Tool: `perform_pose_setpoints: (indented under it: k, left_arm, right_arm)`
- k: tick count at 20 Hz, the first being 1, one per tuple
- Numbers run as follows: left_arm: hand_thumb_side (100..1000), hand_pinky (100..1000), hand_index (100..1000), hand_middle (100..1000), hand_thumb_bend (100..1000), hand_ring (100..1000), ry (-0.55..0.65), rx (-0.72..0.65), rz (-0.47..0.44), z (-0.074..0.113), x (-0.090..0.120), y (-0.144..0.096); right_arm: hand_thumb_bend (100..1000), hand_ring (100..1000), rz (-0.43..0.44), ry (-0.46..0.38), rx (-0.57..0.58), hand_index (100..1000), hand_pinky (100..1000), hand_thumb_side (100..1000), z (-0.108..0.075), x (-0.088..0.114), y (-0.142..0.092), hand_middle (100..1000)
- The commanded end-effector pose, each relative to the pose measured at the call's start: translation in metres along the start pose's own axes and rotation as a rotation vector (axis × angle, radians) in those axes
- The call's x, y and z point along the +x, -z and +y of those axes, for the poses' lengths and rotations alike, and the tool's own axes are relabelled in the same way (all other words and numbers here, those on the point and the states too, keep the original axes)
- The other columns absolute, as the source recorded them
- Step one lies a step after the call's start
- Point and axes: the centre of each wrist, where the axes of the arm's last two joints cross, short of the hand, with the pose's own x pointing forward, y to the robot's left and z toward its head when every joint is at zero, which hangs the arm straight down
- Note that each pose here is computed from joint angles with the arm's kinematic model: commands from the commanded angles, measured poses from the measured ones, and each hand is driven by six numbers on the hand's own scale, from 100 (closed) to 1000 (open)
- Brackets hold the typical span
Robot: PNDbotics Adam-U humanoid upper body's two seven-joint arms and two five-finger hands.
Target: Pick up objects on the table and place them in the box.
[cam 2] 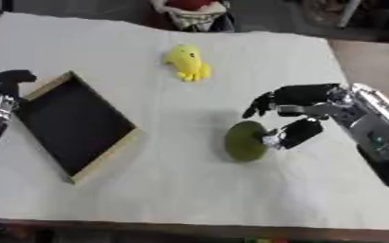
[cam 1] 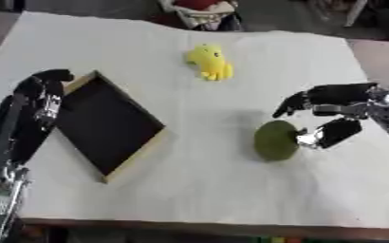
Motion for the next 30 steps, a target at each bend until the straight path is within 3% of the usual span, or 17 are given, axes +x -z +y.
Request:
perform_pose_setpoints:
  k: [1,10,13,14,17,20,26,30]
  left_arm:
    - [732,528,787,697,100,880,0.023,-0.006,-0.016,0.005,0.003,0.001]
    - [732,529,788,697,100,881,0.022,-0.007,-0.017,0.005,0.004,0.002]
    - [731,529,787,697,100,881,0.021,-0.007,-0.018,0.005,0.004,0.002]
    - [732,529,787,697,100,881,0.021,-0.007,-0.019,0.005,0.004,0.002]
    - [731,529,787,697,100,881,0.02,-0.008,-0.019,0.004,0.004,0.002]
    - [731,529,787,696,100,882,0.019,-0.007,-0.02,0.004,0.004,0.002]
    - [730,529,787,696,100,882,0.019,-0.005,-0.021,0.004,0.004,0.002]
    - [730,529,787,696,100,882,0.018,-0.002,-0.02,0.005,0.004,0.002]
  right_arm:
    - [100,796,0.017,-0.057,0.008,919,861,723,-0.003,-0.003,-0.005,837]
    - [100,759,0.021,-0.11,0.007,896,850,593,0.003,-0.001,0.005,798]
    - [100,729,0.035,-0.127,-0.003,878,842,512,0.005,-0.001,0.008,763]
    - [100,700,0.041,-0.133,-0.01,857,835,446,0.005,-0.001,0.009,735]
    - [100,626,0.062,-0.147,-0.04,773,811,444,0.009,-0.001,0.012,646]
    - [100,584,0.098,-0.139,-0.116,677,783,420,0.014,-0.002,0.014,584]
    - [100,556,0.133,-0.104,-0.354,461,753,305,0.017,-0.006,0.012,551]
    - [100,521,0.146,0.015,-0.507,404,732,215,0.009,-0.01,0.005,520]
